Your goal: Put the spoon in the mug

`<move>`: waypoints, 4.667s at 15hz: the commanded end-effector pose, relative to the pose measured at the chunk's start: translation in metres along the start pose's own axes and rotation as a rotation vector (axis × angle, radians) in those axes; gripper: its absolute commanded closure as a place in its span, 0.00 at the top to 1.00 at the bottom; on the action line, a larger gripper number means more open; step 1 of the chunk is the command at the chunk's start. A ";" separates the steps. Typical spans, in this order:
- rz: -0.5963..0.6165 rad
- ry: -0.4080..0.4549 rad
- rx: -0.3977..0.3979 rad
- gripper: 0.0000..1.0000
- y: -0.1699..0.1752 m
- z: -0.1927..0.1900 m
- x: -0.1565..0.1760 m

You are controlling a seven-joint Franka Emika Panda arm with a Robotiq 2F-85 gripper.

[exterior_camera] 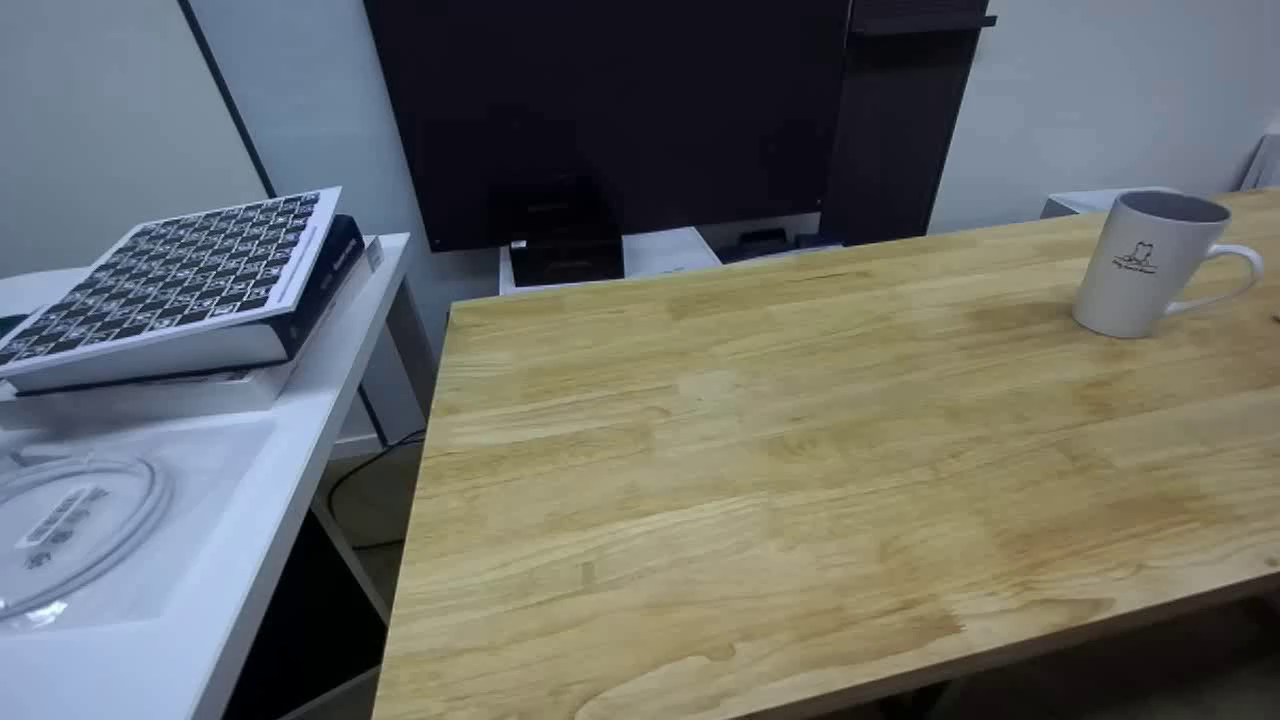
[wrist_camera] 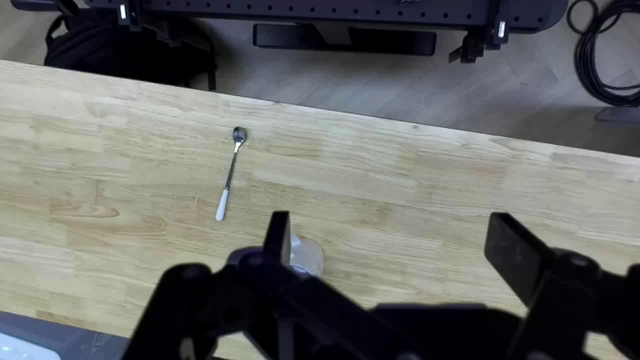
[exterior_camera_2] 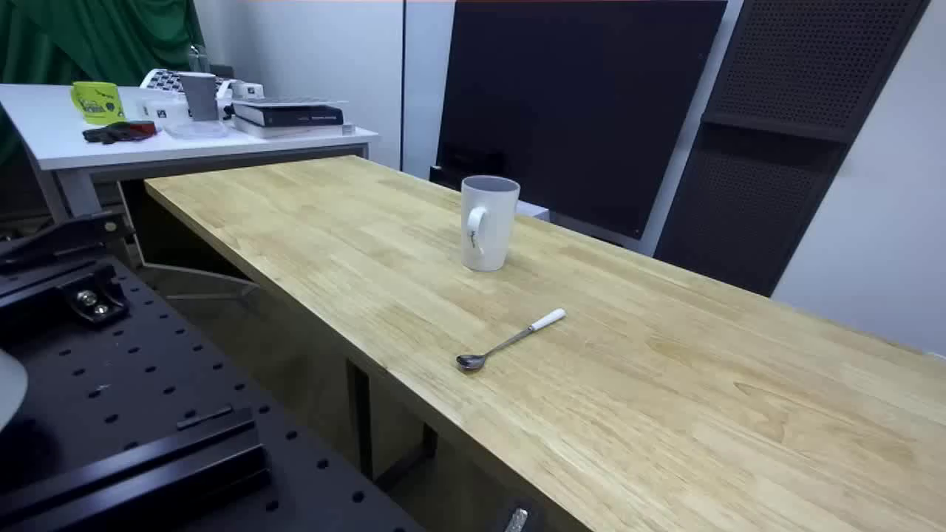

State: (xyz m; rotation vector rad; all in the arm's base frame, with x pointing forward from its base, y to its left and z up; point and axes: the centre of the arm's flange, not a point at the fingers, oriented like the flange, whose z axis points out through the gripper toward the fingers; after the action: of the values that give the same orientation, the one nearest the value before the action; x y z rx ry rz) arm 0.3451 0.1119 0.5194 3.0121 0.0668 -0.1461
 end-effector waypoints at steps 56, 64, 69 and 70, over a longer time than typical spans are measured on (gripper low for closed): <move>0.560 0.037 0.122 1.00 0.369 0.139 0.012; 0.633 0.100 0.071 1.00 0.370 0.142 0.024; 0.686 0.106 0.058 1.00 0.369 0.172 0.068; 0.687 0.094 0.058 1.00 0.368 0.181 0.078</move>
State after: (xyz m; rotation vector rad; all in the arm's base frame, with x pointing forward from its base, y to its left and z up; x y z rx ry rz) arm 0.3908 -0.2705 0.3992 2.9308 -0.9016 0.0935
